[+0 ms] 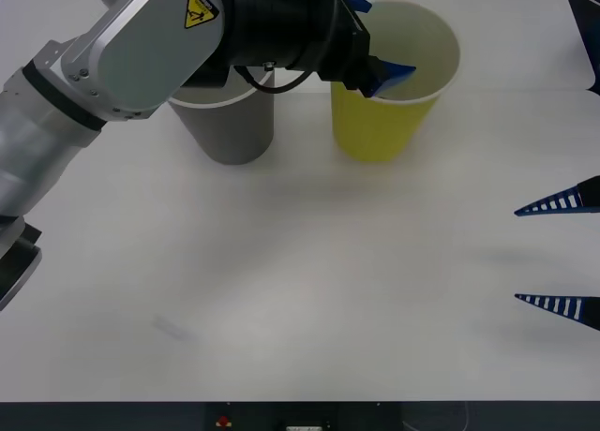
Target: Put the can into the green bin and the plastic bottle into the gray bin
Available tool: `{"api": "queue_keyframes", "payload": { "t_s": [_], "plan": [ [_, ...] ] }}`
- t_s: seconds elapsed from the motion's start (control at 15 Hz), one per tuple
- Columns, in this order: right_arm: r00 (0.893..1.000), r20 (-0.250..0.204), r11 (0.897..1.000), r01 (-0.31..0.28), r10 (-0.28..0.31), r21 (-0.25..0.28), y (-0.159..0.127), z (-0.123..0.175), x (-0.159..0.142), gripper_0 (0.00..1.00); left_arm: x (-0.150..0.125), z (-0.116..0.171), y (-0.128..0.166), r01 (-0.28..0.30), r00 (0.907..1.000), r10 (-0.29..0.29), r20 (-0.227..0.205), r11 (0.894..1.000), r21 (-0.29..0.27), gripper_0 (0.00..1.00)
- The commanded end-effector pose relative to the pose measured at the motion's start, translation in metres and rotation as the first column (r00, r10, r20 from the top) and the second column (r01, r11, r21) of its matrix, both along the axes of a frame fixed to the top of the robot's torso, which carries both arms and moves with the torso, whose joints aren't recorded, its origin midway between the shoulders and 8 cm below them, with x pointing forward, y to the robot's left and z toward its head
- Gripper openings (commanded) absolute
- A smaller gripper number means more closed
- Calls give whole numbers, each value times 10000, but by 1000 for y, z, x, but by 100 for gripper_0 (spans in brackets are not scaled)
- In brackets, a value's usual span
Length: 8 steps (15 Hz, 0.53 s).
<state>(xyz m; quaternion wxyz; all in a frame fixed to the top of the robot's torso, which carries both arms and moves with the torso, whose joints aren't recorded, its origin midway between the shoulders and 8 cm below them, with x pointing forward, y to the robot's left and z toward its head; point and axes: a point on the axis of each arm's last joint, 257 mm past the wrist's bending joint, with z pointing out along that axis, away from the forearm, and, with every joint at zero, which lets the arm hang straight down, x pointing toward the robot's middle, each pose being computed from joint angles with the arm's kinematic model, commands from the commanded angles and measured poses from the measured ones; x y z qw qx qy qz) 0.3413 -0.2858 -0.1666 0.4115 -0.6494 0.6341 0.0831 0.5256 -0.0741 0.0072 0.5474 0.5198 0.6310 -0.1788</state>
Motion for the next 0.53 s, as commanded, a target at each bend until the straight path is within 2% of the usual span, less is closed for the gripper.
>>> {"api": "queue_keyframes", "payload": {
  "t_s": [0.07,0.27,0.47,0.53],
  "plan": [
    [10000,0,10000,0,0,0,0,0,0,100,-35,-13,29,548,9980,-555,-289,9982,-252,100],
    [10000,0,10000,0,0,0,0,0,0,100,-70,-26,64,1044,9913,-1090,-741,9925,-639,100],
    [10000,0,10000,0,0,0,0,0,0,100,-104,-44,108,1589,9819,-1585,-1033,9873,-40,100],
    [10000,0,10000,0,0,0,0,0,0,100,-112,-49,120,1674,9815,-1643,-986,9856,237,100]
  ]
}}
